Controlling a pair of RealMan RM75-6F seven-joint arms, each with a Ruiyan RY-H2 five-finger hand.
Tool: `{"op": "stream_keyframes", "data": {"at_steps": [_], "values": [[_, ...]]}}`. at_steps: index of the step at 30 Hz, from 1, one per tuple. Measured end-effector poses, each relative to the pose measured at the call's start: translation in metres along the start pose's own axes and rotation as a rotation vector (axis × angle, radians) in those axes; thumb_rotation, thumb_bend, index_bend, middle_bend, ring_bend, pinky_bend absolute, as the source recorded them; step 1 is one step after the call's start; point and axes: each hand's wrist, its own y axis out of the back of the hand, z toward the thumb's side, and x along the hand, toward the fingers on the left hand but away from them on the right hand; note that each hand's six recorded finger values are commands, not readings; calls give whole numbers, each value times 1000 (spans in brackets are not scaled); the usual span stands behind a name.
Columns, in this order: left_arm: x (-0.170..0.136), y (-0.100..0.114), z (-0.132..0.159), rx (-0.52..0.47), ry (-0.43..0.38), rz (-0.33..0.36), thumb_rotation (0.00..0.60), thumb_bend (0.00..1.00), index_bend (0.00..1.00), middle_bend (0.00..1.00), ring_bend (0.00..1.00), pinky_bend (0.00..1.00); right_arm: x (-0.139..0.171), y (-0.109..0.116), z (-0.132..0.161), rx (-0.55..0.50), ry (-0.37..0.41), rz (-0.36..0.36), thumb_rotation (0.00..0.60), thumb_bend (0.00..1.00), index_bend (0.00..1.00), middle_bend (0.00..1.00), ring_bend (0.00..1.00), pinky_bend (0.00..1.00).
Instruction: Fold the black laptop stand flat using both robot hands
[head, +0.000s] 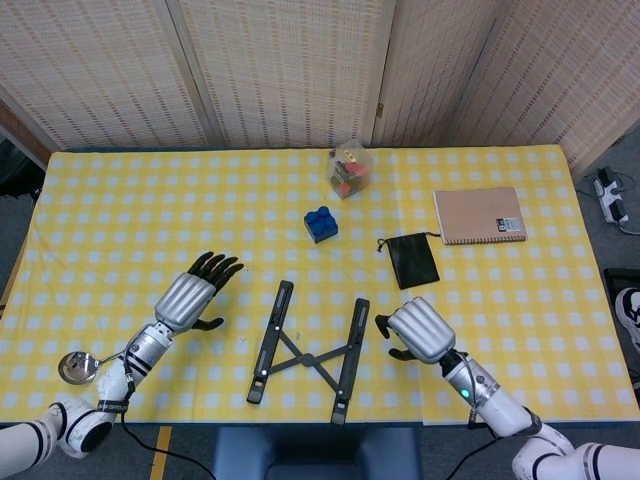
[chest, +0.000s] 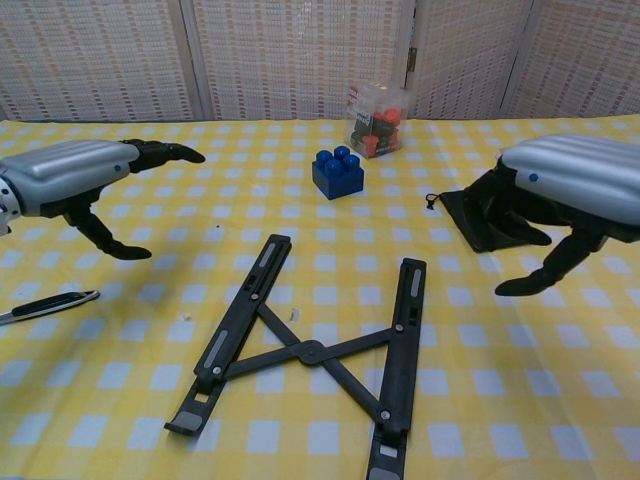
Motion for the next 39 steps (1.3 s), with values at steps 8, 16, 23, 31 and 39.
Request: {"op": "stream_keyframes", "data": {"at_steps": [8, 16, 23, 31, 39], "values": [[-12, -1, -2, -27, 7, 12, 600, 226, 0, 68, 0, 0, -29, -40, -4, 75, -14, 53, 600, 122, 648, 885, 908, 908], [-23, -3, -7, -40, 20, 12, 600, 226, 0, 67, 0, 0, -52, -61, -5, 89, -23, 62, 600, 123, 648, 886, 910, 908], [-25, -4, -9, -43, 26, 15, 600, 226, 0, 67, 0, 0, -65, -65, 2, 84, -13, 48, 600, 123, 648, 886, 909, 908], [-28, -4, -14, -41, 41, 18, 600, 226, 0, 67, 0, 0, -82, -66, 11, 104, -4, 29, 600, 122, 648, 885, 908, 908], [-30, -5, -18, -48, 49, 17, 600, 226, 0, 67, 0, 0, -98, -69, 20, 123, 2, 20, 600, 122, 647, 881, 908, 908]]}}
